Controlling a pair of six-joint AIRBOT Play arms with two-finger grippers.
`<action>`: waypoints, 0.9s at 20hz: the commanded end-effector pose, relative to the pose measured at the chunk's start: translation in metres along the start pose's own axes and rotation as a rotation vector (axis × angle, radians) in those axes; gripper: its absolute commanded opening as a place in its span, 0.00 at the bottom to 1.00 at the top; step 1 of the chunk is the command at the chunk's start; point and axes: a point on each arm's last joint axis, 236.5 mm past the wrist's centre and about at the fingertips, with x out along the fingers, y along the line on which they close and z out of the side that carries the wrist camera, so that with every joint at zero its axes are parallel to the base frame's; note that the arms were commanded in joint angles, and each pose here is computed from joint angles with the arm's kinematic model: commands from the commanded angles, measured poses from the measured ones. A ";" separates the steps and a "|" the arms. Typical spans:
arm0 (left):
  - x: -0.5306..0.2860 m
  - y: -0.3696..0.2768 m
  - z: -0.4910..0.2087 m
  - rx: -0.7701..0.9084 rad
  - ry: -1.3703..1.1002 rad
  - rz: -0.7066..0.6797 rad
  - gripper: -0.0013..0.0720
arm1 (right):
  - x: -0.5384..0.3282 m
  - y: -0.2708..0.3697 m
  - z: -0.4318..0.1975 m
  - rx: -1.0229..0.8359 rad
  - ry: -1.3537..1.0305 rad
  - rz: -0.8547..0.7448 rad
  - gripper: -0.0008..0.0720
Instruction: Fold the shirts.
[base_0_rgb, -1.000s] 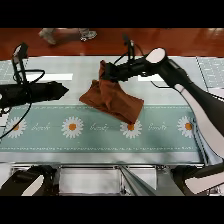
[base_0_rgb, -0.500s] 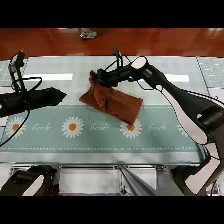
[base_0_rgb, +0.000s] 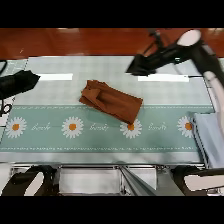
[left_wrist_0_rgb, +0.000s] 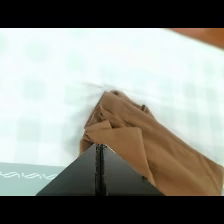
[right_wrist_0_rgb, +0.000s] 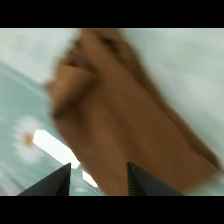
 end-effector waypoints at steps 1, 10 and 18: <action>-0.010 -0.006 0.008 -0.041 -0.024 -0.031 0.04 | -0.113 -0.111 -0.058 0.100 -0.071 -0.541 0.57; 0.026 -0.069 -0.081 0.067 0.197 -0.191 0.04 | 0.026 -0.122 -0.132 0.569 -0.245 -0.095 0.58; 0.044 -0.072 -0.096 0.066 0.250 -0.192 0.04 | 0.101 -0.110 -0.151 0.706 -0.056 0.144 0.58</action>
